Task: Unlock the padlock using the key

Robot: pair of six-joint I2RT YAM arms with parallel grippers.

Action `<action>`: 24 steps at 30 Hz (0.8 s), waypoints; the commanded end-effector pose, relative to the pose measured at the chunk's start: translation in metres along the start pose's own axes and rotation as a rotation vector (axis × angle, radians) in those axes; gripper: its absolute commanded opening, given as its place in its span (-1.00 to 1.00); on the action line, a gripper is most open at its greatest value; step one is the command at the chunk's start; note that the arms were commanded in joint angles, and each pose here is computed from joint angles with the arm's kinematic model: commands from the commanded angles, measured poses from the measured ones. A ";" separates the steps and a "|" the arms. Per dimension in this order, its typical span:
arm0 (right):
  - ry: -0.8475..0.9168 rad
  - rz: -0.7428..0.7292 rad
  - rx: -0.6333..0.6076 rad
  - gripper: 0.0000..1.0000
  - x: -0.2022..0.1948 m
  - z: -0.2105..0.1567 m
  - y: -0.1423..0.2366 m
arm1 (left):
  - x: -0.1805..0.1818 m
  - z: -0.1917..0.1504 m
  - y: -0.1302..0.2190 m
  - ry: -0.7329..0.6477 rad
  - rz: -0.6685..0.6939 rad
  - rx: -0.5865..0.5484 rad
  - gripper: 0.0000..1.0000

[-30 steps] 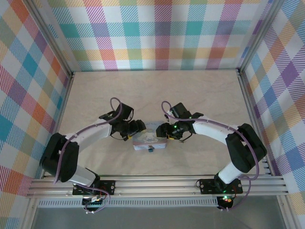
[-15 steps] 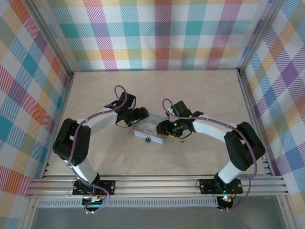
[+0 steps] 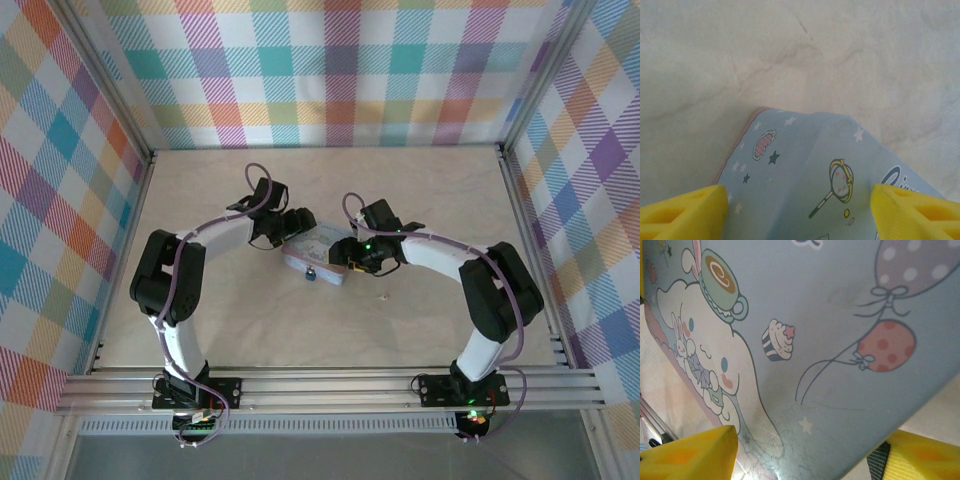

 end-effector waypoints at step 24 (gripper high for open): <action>0.074 -0.249 -0.033 0.57 -0.038 -0.031 0.082 | -0.031 0.044 0.086 -0.144 -0.027 -0.217 1.00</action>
Point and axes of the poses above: each hand's point on the last joint's axis, 136 mm out from that joint toward the fingers, its own y axis back along the fingers, its own x axis along the line the jaws close on, z = x × y, the point moved 2 cm from there along y, back along the fingers, and after that the axes turned 13 degrees about y, right-handed, at the moved point
